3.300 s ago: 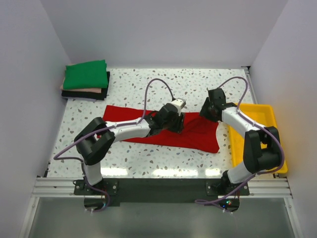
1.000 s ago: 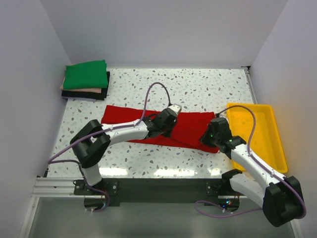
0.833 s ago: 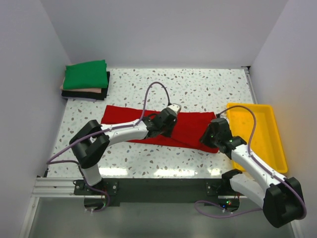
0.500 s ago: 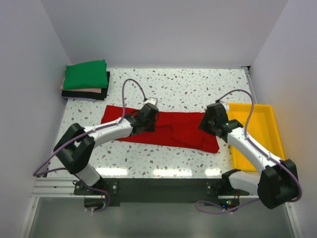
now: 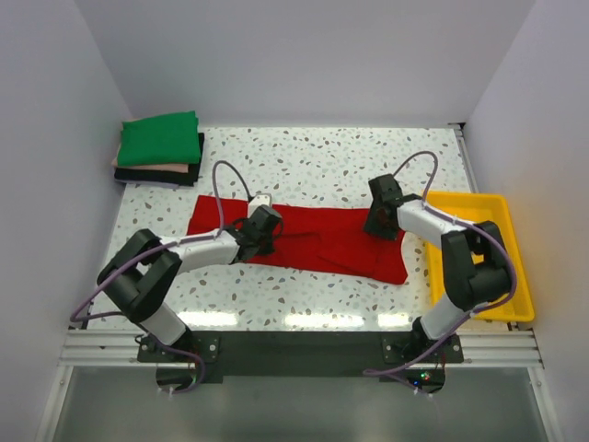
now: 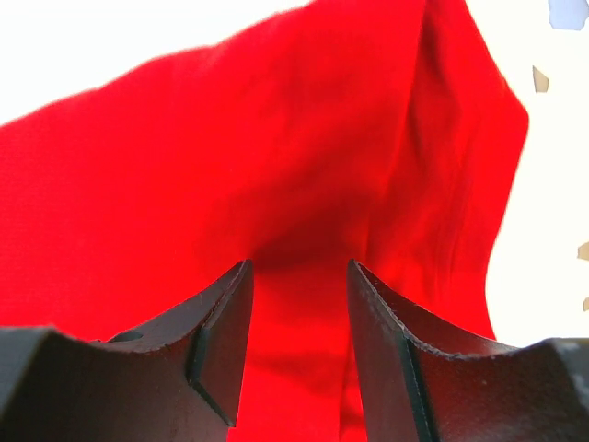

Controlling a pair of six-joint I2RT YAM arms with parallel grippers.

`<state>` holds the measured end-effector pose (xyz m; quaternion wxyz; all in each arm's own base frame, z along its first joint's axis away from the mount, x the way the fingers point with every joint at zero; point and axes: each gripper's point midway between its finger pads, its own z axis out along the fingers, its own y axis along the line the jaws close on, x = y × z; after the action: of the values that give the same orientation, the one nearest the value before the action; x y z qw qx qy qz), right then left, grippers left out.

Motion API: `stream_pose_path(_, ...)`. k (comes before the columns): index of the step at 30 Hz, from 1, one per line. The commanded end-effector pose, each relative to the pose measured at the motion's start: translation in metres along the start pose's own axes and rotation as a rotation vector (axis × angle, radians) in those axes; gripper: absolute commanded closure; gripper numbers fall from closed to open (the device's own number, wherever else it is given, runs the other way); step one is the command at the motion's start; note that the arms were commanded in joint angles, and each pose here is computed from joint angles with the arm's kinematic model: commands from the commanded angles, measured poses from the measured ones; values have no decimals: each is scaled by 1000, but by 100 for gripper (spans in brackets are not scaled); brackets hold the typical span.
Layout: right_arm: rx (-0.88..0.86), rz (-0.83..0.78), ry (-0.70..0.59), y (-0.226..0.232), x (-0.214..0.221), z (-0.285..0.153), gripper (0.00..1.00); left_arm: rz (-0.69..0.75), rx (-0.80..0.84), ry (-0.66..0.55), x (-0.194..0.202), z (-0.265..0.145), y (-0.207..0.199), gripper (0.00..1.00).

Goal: Fold and stack the t-shirts
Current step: Fold the tshirt

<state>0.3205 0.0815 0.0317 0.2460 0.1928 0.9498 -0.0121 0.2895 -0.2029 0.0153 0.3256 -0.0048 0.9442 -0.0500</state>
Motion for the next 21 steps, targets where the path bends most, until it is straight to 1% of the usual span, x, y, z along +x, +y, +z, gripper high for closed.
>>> stream_pose_path(1, -3, 1, -42, 11, -31, 16, 51, -67, 39, -7, 10, 5, -5, 78)
stream_pose_path(2, -9, 2, -52, 17, -41, 18, 51, -71, 41, 4, 18, 6, -3, 78)
stream_pose_path(3, 5, -11, -17, 17, -35, 31, 51, -80, 50, 6, 20, 4, -4, 79)
stream_pose_path(4, -7, -12, -26, 26, -45, 33, 51, -95, 48, 23, 29, 3, -2, 79)
stream_pose_path(5, -3, -20, -17, 29, -48, 37, 51, -101, 67, 22, 31, 2, -5, 80)
stream_pose_path(6, 13, -33, 9, 30, -43, 51, 51, -106, 88, 33, 35, -2, -10, 80)
stream_pose_path(9, 4, -60, -2, 47, -66, 61, 51, -151, 134, 64, 48, -11, -22, 81)
stream_pose_path(10, 26, -83, 37, 47, -59, 76, 51, -161, 157, 79, 56, -16, -32, 81)
stream_pose_path(11, 3, -95, 7, 60, -79, 75, 51, -169, 172, 88, 60, -18, -38, 80)
stream_pose_path(12, -4, -107, 8, 66, -84, 78, 51, -184, 205, 116, 68, -23, -51, 80)
stream_pose_path(14, -23, -141, -3, 82, -101, 91, 51, -216, 236, 149, 75, -27, -64, 79)
stream_pose_path(15, -31, -152, -4, 88, -104, 97, 51, -239, 296, 170, 78, -31, -80, 78)
stream_pose_path(16, -34, -165, 3, 92, -107, 101, 51, -295, 320, 192, 81, -33, -88, 76)
stream_pose_path(17, -55, -186, -3, 104, -117, 110, 51, -335, 383, 187, 75, -36, -103, 75)
stream_pose_path(18, -68, -198, -3, 110, -121, 113, 51, -384, 439, 232, 78, -41, -117, 72)
stream_pose_path(19, -99, -205, -28, 123, -135, 110, 50, -406, 493, 241, 75, -44, -128, 71)
stream_pose_path(20, -126, -236, -1, 130, -128, 122, 48, -427, 568, 223, 64, -47, -145, 69)
stream_pose_path(21, -149, -245, -7, 137, -132, 123, 46, -428, 635, 219, 49, -56, -165, 66)
